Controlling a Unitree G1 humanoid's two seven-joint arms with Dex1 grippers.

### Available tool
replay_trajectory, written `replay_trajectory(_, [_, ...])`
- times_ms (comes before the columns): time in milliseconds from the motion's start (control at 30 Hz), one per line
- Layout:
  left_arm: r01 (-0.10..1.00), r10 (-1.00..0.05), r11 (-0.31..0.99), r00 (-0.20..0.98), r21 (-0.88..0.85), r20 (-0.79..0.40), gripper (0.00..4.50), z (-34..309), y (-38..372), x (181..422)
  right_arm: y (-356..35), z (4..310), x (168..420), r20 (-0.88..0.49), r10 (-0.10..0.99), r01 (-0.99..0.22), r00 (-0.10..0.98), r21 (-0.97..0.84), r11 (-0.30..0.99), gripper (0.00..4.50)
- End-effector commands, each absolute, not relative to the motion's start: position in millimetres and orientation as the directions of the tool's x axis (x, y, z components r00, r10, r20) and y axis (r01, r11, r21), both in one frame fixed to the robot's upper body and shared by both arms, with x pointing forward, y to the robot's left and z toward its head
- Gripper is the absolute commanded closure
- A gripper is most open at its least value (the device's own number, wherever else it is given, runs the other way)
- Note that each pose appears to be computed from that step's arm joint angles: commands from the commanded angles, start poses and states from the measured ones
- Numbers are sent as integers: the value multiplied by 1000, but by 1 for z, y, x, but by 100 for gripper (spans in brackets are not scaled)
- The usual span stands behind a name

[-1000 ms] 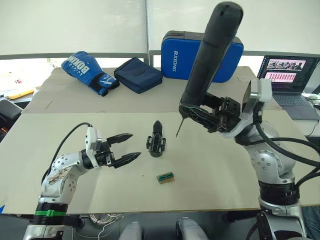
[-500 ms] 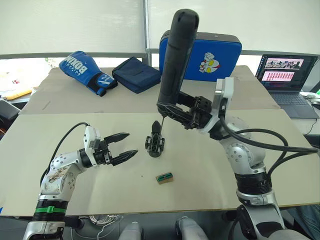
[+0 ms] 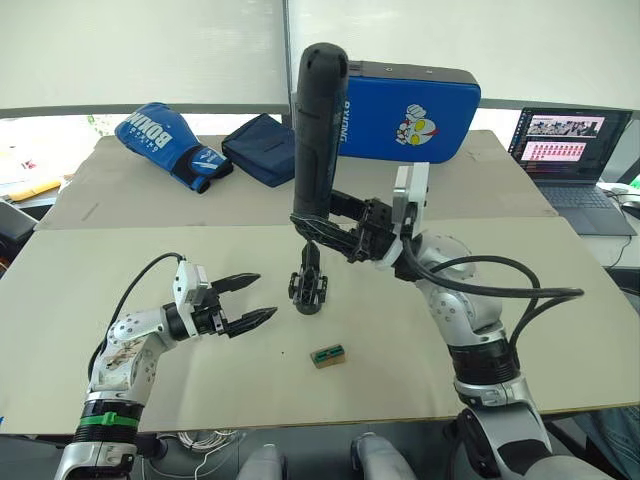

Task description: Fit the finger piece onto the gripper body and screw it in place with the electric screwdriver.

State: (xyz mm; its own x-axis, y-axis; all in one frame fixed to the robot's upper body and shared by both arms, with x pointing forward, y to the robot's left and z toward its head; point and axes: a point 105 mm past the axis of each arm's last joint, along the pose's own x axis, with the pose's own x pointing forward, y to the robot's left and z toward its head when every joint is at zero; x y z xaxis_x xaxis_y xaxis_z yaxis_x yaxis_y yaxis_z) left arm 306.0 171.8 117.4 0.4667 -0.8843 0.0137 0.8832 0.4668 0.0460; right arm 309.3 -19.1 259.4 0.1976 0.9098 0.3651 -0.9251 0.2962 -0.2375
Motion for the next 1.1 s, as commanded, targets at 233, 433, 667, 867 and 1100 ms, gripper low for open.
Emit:
replay_trajectory(233, [895,-900,434,436,104,12,0,117,159,308,-10,275,302,408,903,-915,136,-298,273,259])
replay_trajectory(433, [895,-901,432,434,109,6,0,116,156,310,-9,273,302,404,905,-917,134,-295,267,259])
replay_trajectory(667, [896,-901,432,434,104,-1,0,113,156,309,-9,271,302,406,905,-922,129,-285,260,259])
replay_trajectory(867, [897,-902,430,433,102,-4,0,112,155,309,-7,269,300,410,904,-926,123,-279,253,259])
replay_trajectory(1100, [901,-906,421,424,102,-4,0,114,151,307,-5,267,300,405,906,-931,120,-270,244,259])
